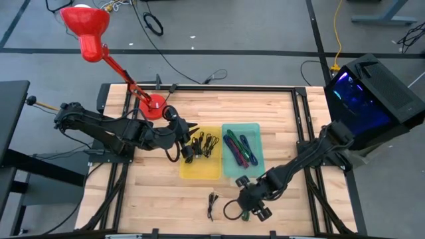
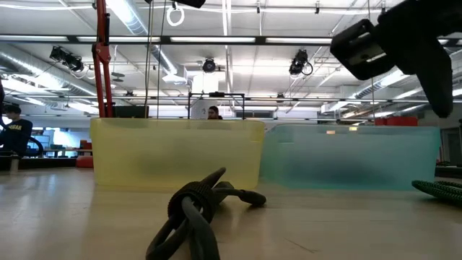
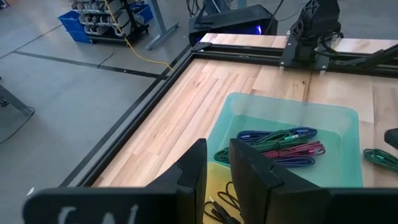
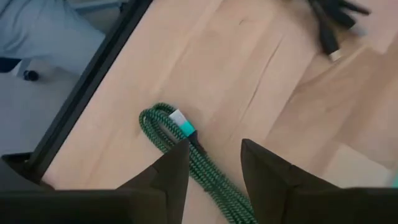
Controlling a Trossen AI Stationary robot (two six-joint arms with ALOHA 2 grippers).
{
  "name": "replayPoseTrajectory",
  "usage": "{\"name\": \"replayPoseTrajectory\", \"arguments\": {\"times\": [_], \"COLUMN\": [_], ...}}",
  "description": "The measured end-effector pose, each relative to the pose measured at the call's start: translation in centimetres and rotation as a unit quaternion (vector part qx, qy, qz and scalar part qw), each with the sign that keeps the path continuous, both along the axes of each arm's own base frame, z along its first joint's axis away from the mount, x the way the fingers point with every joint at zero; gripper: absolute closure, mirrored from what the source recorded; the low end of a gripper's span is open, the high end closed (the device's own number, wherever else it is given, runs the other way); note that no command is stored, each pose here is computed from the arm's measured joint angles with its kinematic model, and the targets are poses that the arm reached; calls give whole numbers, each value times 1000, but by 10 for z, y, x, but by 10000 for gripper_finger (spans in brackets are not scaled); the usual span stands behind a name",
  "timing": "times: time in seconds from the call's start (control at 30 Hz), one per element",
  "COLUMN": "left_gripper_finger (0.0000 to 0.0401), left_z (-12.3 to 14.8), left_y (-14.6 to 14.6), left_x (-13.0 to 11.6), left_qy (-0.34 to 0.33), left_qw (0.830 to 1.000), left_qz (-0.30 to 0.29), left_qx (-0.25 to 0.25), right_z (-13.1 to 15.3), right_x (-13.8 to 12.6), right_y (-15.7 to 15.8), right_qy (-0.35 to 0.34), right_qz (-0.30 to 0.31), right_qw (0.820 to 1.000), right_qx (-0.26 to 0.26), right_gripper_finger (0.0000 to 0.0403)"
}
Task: Pick & Place USB Port
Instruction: Put the green charger cable into the green bin
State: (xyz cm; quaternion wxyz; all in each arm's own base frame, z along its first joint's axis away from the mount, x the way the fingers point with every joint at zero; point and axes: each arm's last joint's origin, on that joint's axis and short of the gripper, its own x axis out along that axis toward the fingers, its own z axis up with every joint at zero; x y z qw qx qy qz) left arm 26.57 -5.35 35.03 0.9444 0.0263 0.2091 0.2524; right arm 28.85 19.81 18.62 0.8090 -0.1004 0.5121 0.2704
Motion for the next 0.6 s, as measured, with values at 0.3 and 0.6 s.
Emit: {"name": "replayPoseTrajectory", "arguments": {"times": [0.3,0.6], "left_gripper_finger": [328,328], "left_z": [0,0], "left_y": [0,0], "left_x": [0,0], "left_qy": [1,1], "left_qw": [1000,1000], "left_qz": [0,0], "left_qx": [0,0], "right_z": [-18,-19], "right_x": [-1,-1], "right_y": [2,2], "right_qy": [47,50], "right_qz": [-2,-4], "right_qw": [999,999], "right_qx": [-8,-11], "right_gripper_finger": [255,255]}}
